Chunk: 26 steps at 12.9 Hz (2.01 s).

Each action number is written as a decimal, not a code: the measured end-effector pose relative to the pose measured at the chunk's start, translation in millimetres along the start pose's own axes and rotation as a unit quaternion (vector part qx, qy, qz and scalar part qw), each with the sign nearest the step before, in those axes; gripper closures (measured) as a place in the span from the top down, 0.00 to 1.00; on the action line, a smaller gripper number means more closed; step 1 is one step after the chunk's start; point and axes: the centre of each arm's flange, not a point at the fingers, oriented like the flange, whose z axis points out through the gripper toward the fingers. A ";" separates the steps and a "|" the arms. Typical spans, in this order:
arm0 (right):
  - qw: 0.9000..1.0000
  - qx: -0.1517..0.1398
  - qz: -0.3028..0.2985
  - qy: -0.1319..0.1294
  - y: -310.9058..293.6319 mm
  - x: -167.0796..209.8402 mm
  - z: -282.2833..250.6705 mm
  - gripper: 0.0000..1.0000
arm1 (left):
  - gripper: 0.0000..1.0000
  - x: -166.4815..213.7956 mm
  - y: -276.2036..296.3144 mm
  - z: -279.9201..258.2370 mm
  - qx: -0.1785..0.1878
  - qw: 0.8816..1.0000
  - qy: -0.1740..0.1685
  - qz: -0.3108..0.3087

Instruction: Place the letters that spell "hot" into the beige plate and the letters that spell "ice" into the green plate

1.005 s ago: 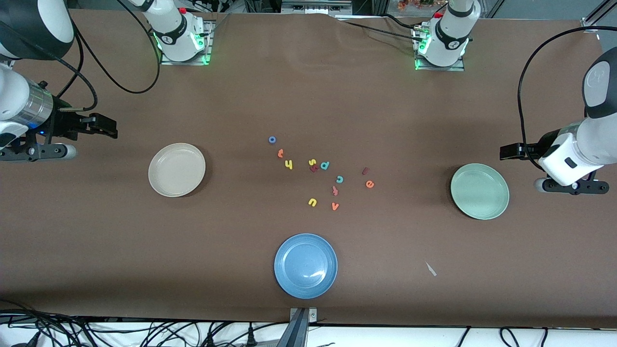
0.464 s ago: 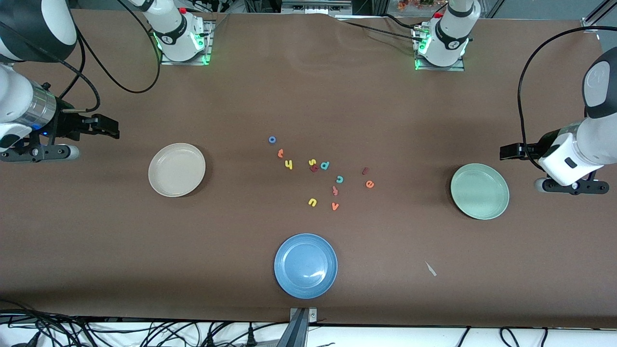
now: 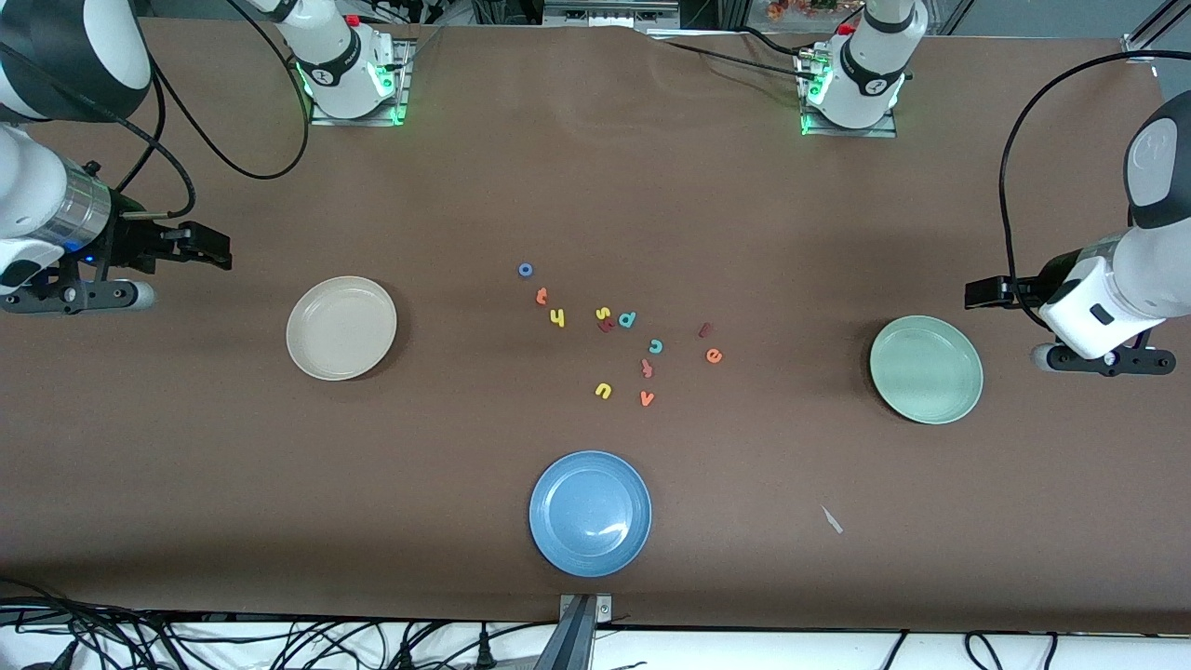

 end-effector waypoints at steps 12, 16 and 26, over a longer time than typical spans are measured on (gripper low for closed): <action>0.999 0.028 -0.005 0.043 -70.6 13.4 4.6 1.00 | 1.00 0.1 0.1 0.2 0.000 1.000 0.000 0.000; 0.999 0.026 -0.011 0.046 -141.5 26.3 38.0 1.00 | 1.00 0.2 0.4 0.3 0.000 1.000 0.000 0.000; 0.998 0.027 -0.005 0.054 -268.9 31.7 121.5 1.00 | 0.99 -8.0 3.2 -46.5 0.019 0.996 0.087 0.003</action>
